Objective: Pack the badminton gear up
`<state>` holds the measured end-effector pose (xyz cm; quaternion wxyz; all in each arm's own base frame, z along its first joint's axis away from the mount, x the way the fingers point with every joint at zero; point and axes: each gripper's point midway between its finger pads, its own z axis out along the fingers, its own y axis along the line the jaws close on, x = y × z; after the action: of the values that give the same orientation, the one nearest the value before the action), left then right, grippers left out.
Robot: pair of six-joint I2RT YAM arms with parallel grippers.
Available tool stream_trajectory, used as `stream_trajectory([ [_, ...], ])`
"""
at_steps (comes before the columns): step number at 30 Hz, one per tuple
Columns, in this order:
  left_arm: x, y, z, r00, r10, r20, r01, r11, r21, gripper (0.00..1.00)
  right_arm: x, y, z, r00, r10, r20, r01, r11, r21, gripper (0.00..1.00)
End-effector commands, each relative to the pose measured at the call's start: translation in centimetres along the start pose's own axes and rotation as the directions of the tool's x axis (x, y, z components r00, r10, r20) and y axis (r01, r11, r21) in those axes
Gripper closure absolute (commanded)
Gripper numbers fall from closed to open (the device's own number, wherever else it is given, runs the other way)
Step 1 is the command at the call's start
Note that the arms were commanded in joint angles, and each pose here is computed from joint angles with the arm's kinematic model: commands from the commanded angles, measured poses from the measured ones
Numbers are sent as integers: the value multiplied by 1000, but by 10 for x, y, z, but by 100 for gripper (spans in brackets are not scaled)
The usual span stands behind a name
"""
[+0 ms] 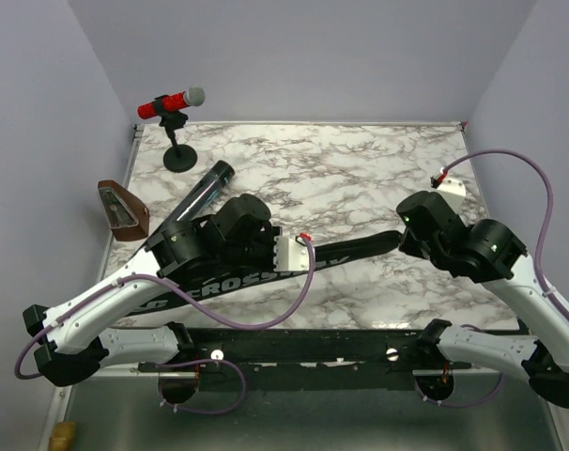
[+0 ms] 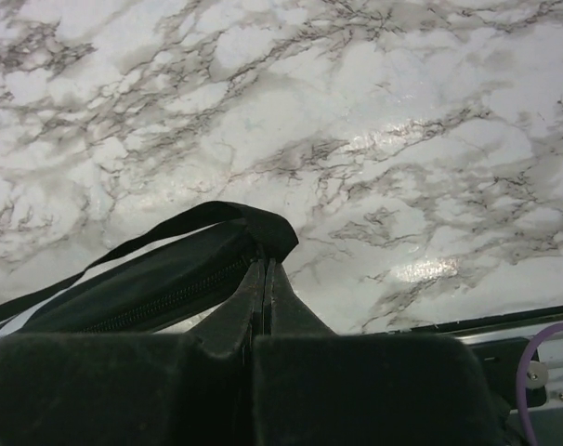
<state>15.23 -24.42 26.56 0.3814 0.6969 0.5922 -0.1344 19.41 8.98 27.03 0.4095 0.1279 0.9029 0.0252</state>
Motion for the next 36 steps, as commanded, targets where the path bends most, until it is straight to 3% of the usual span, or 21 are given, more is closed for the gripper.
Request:
stream_trajectory([
  [1, -29, 13, -19, 995, 16, 95, -13, 999, -37, 100, 10, -26, 7, 998, -61, -14, 62, 991, 117, 98],
  [4, -29, 16, -7, 996, 37, 87, -35, 999, -33, 100, -9, -8, -7, 998, -49, 35, 49, 999, -1, 77],
  [8, -35, 16, 9, 993, 56, 102, -56, 998, 0, 100, -54, -1, -41, 985, -29, 168, 47, 993, -108, 36],
  [10, -37, 15, 18, 993, 55, 100, -58, 998, 23, 100, -68, 8, -53, 976, -28, 218, 69, 981, -182, 27],
  [16, -46, 9, 29, 993, 25, 113, -36, 995, 97, 100, -51, 63, -60, 944, -166, 285, 289, 834, -470, 21],
  [23, -58, -5, 24, 980, 67, 186, -100, 980, 173, 100, 10, 119, -67, 874, -336, 351, 479, 475, -738, 21],
  [32, -57, -28, 17, 969, 89, 232, -152, 950, 274, 100, 62, 149, -81, 829, -450, 331, 439, 157, -885, 20],
  [36, -59, -27, 16, 969, 92, 231, -155, 950, 272, 100, 88, 156, -74, 810, -526, 259, 358, 93, -929, 20],
])
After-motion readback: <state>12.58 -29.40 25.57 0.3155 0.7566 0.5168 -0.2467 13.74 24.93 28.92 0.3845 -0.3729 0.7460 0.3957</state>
